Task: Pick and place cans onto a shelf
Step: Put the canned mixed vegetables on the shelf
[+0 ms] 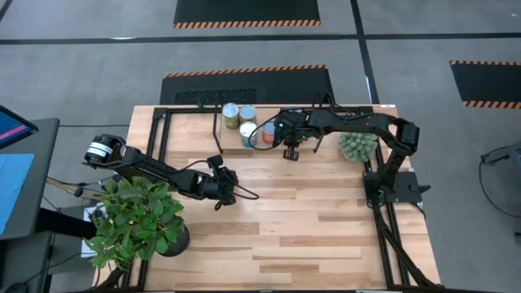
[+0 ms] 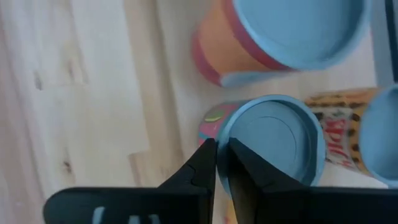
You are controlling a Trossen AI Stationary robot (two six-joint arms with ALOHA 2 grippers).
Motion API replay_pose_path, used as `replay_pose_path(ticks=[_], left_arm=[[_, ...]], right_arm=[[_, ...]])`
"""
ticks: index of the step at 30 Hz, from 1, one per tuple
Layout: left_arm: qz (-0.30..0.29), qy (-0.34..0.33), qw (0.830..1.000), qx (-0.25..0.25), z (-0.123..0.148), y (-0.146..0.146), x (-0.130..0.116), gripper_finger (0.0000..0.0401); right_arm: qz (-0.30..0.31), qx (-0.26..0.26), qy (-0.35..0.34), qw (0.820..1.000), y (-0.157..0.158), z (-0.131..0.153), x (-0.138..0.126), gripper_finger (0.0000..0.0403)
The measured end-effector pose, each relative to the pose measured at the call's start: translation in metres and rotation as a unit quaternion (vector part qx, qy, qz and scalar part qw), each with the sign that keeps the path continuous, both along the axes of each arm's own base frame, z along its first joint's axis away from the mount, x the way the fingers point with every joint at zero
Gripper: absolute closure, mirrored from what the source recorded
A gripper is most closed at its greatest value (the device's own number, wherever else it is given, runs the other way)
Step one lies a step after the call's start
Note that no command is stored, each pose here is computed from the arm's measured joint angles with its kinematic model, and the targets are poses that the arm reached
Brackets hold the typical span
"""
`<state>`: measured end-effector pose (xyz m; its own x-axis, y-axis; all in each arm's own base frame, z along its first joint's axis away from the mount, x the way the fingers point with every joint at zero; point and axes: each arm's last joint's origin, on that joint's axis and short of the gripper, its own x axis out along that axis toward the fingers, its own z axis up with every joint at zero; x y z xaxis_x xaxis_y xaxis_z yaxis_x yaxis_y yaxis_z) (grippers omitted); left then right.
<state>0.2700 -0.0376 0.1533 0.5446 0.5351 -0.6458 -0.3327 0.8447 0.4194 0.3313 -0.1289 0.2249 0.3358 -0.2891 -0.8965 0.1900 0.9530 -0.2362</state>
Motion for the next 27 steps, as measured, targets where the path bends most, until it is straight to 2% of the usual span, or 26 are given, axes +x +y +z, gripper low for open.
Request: replay_pose_path(ticks=[27], left_arm=[[0.0,0.0,1.0,0.0,0.0,0.0,0.0,0.0308]], right_arm=[[0.014,0.005,0.003,1.0,0.0015,0.0,-0.0002,0.0346]])
